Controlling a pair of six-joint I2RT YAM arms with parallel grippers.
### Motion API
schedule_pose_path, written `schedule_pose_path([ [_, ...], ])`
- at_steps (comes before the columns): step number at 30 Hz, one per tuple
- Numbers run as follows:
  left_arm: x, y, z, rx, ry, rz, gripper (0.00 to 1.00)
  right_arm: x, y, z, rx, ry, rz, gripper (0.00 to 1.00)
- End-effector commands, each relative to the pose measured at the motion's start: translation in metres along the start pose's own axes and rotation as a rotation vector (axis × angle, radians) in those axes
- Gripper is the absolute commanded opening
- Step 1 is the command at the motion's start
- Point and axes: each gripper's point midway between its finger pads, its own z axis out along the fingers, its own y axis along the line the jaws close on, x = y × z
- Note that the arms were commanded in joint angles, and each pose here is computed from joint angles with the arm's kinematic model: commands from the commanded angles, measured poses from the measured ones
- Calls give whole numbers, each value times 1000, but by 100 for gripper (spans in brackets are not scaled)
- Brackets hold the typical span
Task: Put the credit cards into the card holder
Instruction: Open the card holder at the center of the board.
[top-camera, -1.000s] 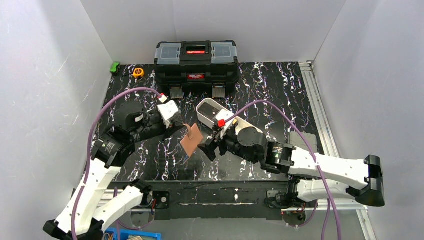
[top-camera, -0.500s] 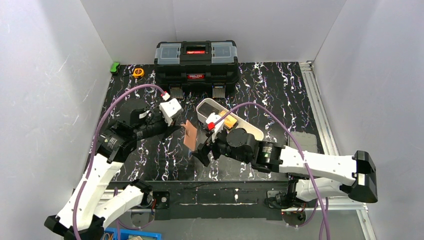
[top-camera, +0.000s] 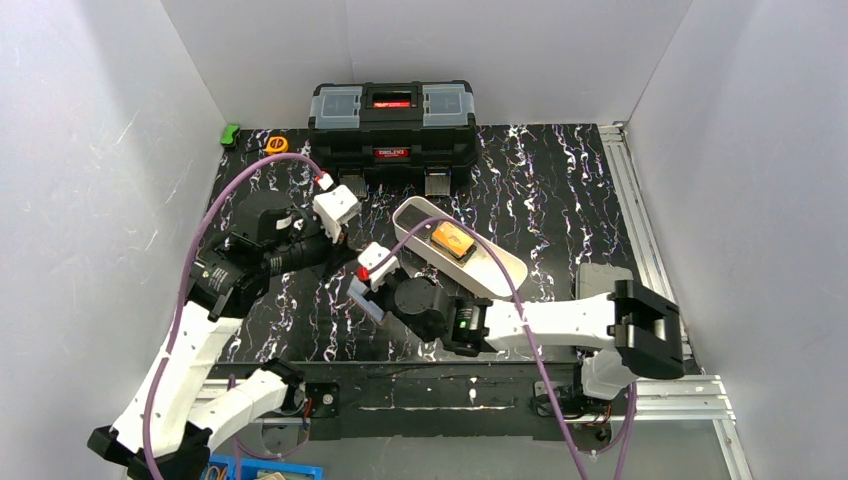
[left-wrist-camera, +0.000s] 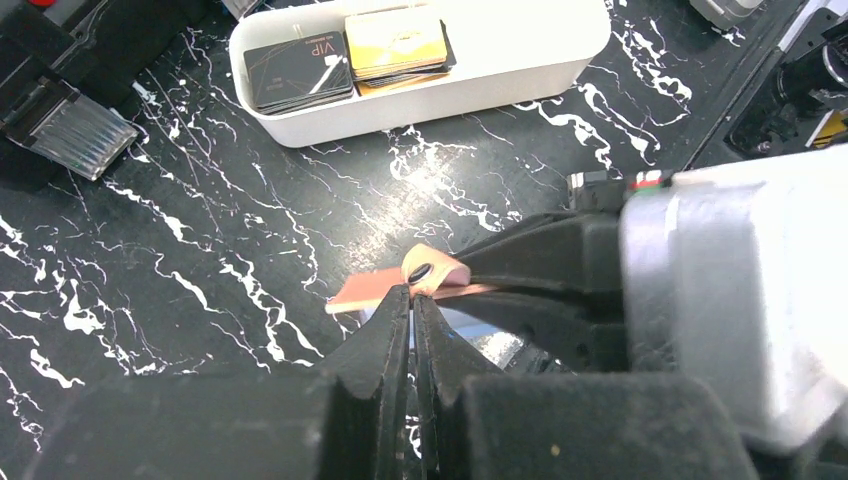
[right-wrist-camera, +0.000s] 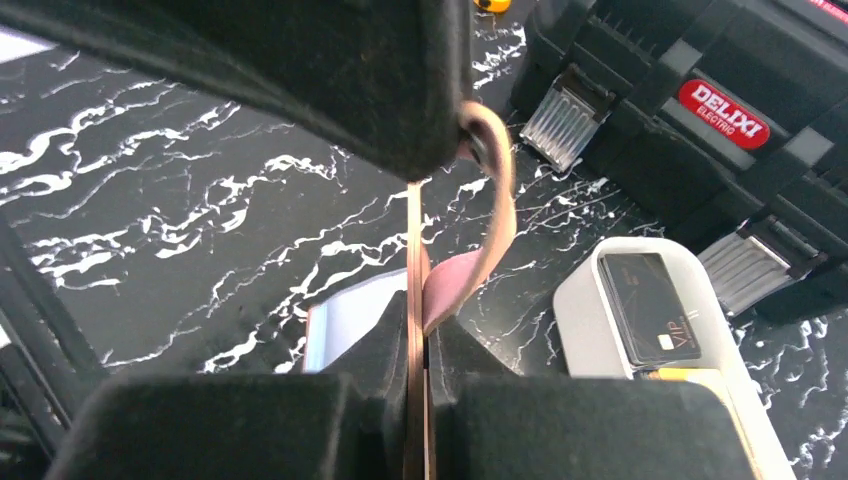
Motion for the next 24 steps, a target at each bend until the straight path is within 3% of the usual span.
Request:
schedule_pose_path([
  [1, -6, -5, -10, 13, -6, 0, 13, -47, -12, -31, -65, -117, 144, 1],
  [5, 2, 2, -8, -21, 48, -27, 64, -30, 9, -56, -334, -7, 180, 1],
  [7, 9, 5, -5, -30, 90, -34, 80, -20, 11, -66, -428, 37, 211, 1],
  [10, 16, 0, -2, 3, 104, -34, 86, -12, 11, -76, -531, 65, 245, 1],
  [15, 9, -38, -7, 195, -20, -1, 96, -13, 20, -88, -659, 94, 205, 1],
  [20, 13, -66, -17, 362, -33, 67, 98, -11, 34, -98, -820, 158, 188, 1],
  [24, 24, -68, -21, 371, -12, 102, 98, 5, 42, -99, -958, 265, 213, 1],
])
